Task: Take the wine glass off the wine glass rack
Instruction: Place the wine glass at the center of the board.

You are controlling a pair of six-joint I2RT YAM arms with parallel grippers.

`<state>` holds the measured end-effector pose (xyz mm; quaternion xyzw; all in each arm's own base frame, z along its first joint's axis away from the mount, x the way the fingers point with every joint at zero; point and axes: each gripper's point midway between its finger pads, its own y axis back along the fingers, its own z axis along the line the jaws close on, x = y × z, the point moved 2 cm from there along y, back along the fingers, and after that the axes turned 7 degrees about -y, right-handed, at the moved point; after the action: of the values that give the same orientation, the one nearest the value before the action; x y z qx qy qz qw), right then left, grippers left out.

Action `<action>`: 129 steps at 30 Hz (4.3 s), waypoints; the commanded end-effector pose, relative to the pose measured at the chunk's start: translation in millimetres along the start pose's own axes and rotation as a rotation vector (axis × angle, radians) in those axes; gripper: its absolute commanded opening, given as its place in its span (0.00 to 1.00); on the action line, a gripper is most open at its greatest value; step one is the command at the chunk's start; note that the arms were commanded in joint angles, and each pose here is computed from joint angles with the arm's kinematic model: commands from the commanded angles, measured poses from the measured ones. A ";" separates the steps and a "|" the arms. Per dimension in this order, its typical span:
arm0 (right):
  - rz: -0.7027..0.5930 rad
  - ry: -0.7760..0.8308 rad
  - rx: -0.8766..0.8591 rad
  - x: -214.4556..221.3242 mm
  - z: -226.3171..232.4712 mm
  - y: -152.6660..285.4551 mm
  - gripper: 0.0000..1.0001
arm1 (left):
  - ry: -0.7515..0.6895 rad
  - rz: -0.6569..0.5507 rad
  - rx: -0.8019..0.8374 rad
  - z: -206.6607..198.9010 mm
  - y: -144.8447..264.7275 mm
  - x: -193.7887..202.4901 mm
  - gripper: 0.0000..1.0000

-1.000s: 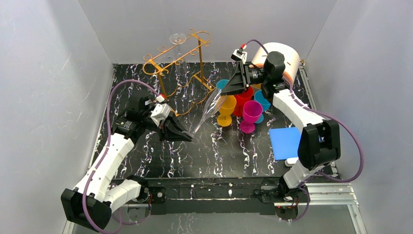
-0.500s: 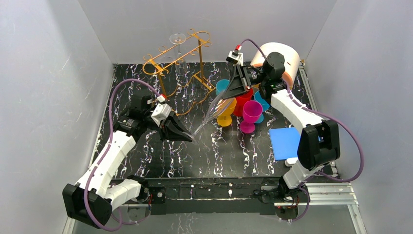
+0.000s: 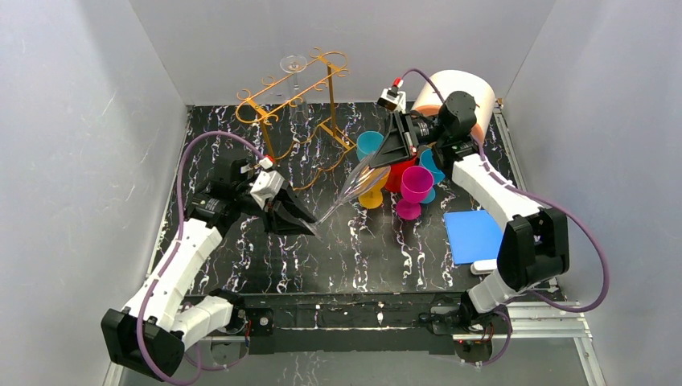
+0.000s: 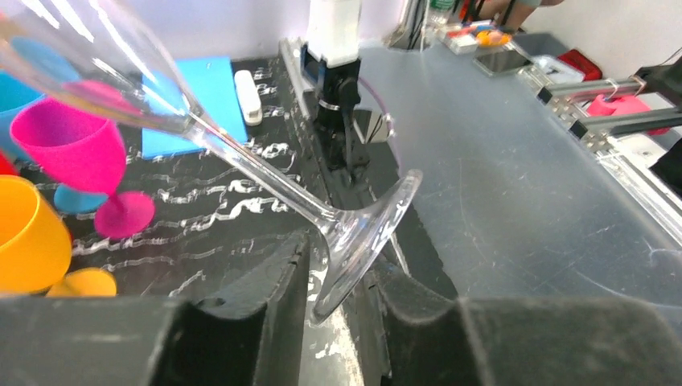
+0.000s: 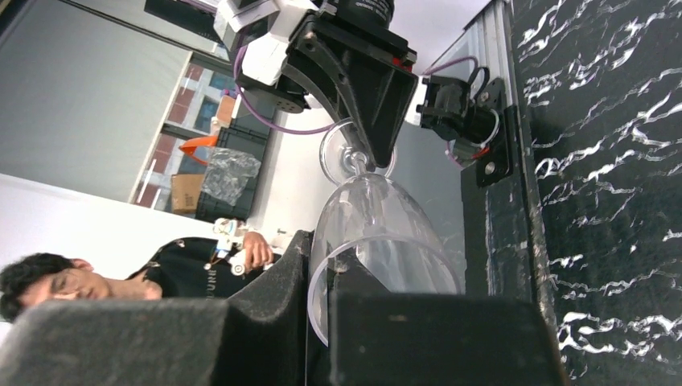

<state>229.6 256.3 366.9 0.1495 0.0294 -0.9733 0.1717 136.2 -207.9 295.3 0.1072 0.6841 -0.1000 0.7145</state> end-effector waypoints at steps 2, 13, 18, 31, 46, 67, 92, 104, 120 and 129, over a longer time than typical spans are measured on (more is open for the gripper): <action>-0.067 0.173 0.006 2.0 12.4 -10.8 0.01 | -0.061 0.063 -0.113 11.9 5.1 -14.0 0.37; -0.182 0.180 0.089 -11.3 -3.0 -8.5 0.01 | 0.008 0.146 -0.247 17.2 13.0 -5.0 0.98; -0.225 0.217 0.134 -12.0 -4.7 -7.0 0.01 | -0.008 0.204 -0.335 21.4 20.6 4.6 0.98; -0.359 0.360 0.299 -15.2 -0.3 3.1 0.01 | -0.013 0.266 -0.416 21.2 29.7 12.0 0.98; -0.443 0.339 0.526 0.0 -12.5 22.3 0.01 | 0.007 0.295 -0.507 31.6 37.5 10.6 0.98; -0.358 0.183 1.048 29.4 -57.1 39.3 0.01 | 0.510 0.152 -0.740 61.1 38.4 -3.7 0.98; -0.211 0.345 1.357 16.8 -130.2 3.1 0.01 | 0.219 0.200 -1.252 77.9 108.8 -40.7 0.98; -0.130 0.252 1.419 22.6 -154.1 10.3 0.01 | 0.246 0.182 -1.309 79.6 114.9 -33.9 0.98; -0.096 0.315 1.417 10.9 -149.8 11.9 0.11 | 0.380 0.281 -1.430 80.1 132.8 -5.8 0.98; -0.043 0.318 1.370 16.8 -147.5 6.1 0.09 | 0.368 0.311 -1.394 79.7 129.8 -1.7 0.98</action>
<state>260.2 258.7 213.3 0.3520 -0.5765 -0.7374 -0.0025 254.3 -108.1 295.4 -0.2614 0.6817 0.4829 0.4834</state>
